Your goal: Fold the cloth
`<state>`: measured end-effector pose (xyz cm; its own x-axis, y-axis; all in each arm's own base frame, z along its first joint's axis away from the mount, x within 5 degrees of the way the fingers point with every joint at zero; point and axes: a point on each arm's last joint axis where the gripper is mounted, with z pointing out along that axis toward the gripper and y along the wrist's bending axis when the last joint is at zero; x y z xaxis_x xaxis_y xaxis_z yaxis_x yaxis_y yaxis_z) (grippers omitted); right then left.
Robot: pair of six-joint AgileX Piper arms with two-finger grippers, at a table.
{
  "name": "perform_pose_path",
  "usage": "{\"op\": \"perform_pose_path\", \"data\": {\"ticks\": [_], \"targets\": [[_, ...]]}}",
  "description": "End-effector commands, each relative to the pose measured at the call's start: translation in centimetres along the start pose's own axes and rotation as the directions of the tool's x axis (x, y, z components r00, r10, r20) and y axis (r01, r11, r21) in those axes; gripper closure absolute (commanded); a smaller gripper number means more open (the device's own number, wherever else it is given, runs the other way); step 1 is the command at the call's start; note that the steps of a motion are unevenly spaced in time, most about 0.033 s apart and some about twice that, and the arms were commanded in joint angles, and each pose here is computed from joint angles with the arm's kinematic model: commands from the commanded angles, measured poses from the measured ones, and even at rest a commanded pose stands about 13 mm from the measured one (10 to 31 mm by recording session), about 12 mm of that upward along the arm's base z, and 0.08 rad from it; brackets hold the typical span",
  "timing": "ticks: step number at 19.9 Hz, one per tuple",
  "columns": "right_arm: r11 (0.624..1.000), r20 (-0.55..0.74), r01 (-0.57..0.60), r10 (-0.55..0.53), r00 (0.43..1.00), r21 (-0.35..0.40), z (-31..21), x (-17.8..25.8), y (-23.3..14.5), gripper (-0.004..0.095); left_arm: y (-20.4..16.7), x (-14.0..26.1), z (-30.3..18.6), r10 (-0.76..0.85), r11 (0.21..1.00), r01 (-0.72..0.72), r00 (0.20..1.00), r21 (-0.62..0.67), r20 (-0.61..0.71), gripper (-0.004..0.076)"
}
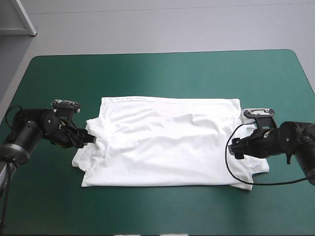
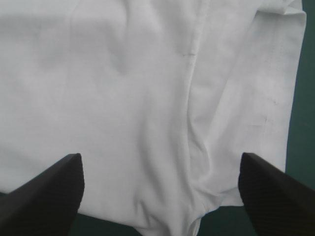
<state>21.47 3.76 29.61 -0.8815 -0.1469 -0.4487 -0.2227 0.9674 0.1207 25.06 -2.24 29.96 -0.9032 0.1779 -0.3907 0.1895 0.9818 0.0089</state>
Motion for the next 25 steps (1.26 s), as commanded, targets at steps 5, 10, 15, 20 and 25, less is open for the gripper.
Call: {"op": "perform_pose_path", "data": {"ticks": [5,10,15,20,25], "targets": [[1.000,0.087,0.005,-0.008,0.996,0.030,-1.5,-0.8,-0.1,0.0098,1.0,-1.5,-0.4,-0.027,0.994,0.034,0.997,-0.101,0.066,0.0302],[1.000,0.071,0.006,-0.008,0.997,0.028,-1.5,-0.7,-0.1,0.0099,1.2,-2.2,3.9,-0.038,0.996,0.033,0.998,-0.088,-0.057,0.0302],[1.000,0.065,0.006,-0.008,0.998,0.026,-1.5,-0.6,-0.1,0.0101,1.4,-2.8,7.7,-0.040,0.997,0.032,0.993,-0.077,-0.112,0.0302],[1.000,0.057,0.006,-0.008,0.998,0.025,-1.5,-0.5,0.0,0.0143,1.2,-2.5,11.2,-0.067,0.997,0.059,0.974,-0.044,-0.215,0.0316],[0.999,0.067,0.009,-0.011,0.998,0.031,-1.6,-0.6,-0.1,0.0162,0.8,-1.0,13.2,-0.040,0.999,0.042,0.961,0.001,-0.273,0.0732]]}}
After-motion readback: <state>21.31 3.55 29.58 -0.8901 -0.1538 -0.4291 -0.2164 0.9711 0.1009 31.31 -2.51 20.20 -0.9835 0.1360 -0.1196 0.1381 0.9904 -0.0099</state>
